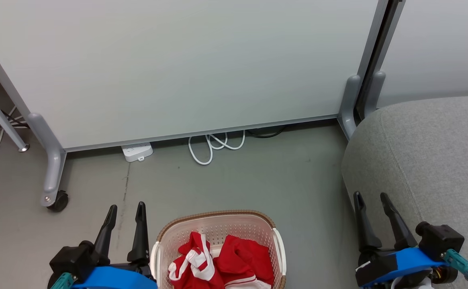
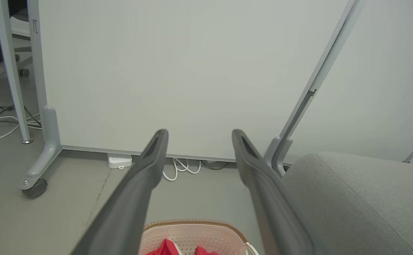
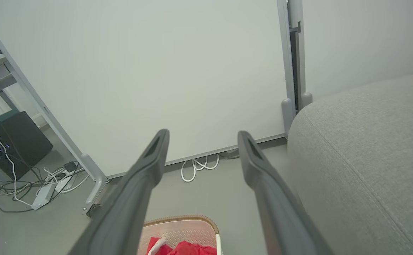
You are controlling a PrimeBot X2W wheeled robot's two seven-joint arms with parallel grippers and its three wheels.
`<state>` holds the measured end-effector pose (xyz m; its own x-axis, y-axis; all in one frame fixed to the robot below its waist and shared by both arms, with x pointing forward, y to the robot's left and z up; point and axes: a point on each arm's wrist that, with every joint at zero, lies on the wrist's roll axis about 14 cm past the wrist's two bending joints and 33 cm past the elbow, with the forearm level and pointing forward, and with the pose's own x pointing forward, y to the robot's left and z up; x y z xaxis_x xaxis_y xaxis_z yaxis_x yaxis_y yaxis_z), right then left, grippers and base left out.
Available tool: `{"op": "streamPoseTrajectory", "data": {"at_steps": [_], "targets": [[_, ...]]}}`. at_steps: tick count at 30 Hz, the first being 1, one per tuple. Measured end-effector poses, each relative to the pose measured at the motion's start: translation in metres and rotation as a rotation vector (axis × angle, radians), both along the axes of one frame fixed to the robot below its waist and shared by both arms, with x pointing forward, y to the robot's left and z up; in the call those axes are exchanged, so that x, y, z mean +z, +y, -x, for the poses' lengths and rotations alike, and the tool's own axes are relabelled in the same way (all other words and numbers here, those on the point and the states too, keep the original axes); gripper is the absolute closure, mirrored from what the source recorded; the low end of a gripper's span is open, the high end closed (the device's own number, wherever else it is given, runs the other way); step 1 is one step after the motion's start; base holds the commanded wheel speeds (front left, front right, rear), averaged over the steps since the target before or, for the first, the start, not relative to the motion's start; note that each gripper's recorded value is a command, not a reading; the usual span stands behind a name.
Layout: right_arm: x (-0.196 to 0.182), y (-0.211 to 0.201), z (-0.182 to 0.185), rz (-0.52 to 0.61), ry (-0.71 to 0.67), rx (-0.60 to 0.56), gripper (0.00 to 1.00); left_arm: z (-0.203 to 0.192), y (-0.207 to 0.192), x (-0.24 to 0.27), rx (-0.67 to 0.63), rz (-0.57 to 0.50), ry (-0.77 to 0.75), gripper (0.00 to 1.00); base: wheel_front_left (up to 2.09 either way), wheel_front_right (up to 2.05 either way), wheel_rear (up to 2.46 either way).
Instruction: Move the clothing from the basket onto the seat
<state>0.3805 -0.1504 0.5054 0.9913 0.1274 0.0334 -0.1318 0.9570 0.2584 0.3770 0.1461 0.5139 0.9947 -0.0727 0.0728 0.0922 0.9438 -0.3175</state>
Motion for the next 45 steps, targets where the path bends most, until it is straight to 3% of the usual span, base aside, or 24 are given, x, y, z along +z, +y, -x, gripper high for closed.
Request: {"op": "streamPoseTrajectory", "data": {"at_steps": [25,45], "targets": [[0.003,0.011,0.000,0.173,-0.054,0.043,0.00,0.000,-0.009,0.007,-0.022,-0.177,-0.064,0.00,0.00,0.00,0.00],[0.002,0.011,-0.004,0.170,-0.051,0.041,0.00,-0.007,-0.018,-0.009,-0.048,-0.168,-0.017,0.00,0.00,0.00,0.00]]}}
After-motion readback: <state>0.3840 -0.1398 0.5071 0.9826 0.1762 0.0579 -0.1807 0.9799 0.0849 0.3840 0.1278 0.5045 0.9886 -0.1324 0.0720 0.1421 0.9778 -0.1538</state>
